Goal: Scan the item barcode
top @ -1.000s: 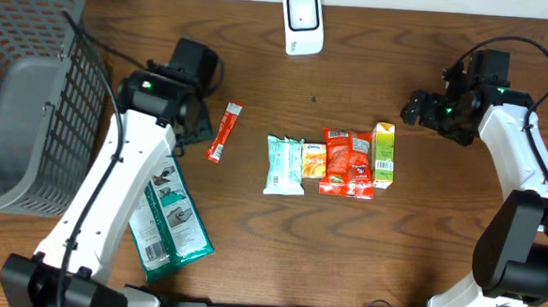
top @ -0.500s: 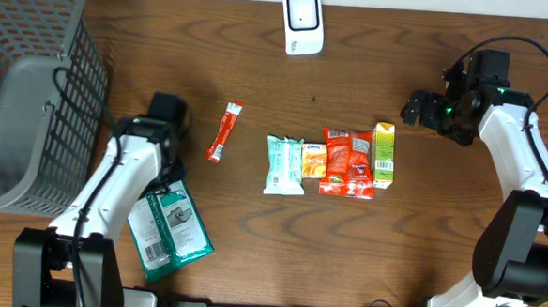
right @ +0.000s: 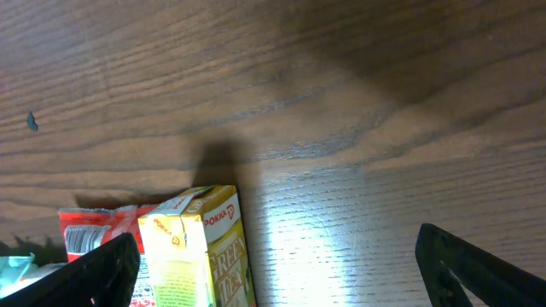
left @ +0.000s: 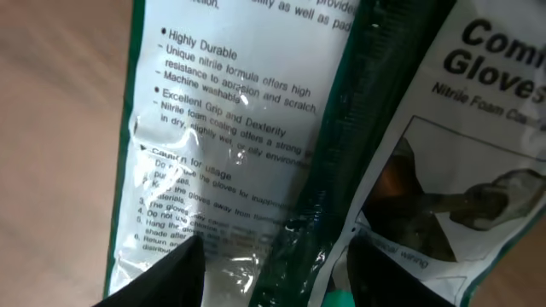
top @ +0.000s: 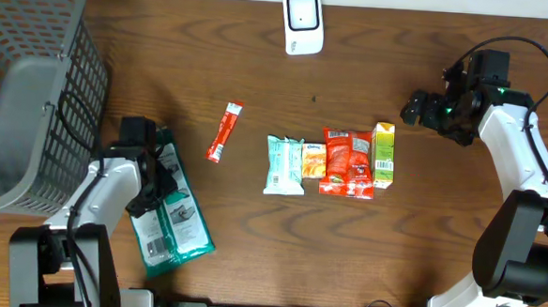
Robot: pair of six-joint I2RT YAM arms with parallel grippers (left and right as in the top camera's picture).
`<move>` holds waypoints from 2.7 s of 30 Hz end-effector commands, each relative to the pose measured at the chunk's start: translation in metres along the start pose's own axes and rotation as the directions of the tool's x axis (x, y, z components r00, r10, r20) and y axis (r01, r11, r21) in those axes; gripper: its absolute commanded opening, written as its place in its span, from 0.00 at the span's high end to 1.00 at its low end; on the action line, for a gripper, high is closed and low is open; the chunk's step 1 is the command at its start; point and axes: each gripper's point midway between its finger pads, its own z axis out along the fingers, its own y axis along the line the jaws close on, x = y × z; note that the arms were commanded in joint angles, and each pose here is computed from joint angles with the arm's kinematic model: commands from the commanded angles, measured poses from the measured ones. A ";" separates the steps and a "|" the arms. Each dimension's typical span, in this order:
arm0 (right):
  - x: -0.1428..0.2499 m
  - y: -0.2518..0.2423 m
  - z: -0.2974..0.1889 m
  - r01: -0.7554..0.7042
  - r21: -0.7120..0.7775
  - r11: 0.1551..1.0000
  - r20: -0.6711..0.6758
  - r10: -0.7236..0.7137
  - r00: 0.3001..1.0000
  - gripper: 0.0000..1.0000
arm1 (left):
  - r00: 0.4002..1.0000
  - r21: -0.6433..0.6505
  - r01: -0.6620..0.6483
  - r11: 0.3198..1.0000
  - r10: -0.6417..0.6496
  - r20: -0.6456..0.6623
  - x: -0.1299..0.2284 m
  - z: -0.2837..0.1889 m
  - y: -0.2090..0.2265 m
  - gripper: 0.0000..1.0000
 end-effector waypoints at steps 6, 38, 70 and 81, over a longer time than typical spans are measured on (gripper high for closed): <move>-0.003 0.001 -0.009 0.010 0.002 1.000 0.024 -0.010 1.000 0.01 | 0.993 0.132 -0.082 0.988 0.070 0.091 -0.009 0.001 -0.041 0.44; -0.003 0.001 -0.009 0.010 0.002 1.000 0.024 -0.010 1.000 0.01 | 0.887 0.444 -0.443 0.779 0.451 0.093 0.057 -0.005 -0.155 0.44; -0.003 0.001 -0.009 0.011 0.002 1.000 0.024 -0.011 1.000 0.01 | 0.958 0.116 -0.261 0.958 0.243 0.149 -0.046 -0.105 -0.069 0.11; -0.003 0.001 -0.009 0.010 0.002 1.000 0.024 -0.010 1.000 0.01 | 0.958 0.115 -0.261 0.958 0.244 0.149 -0.046 -0.104 -0.069 0.11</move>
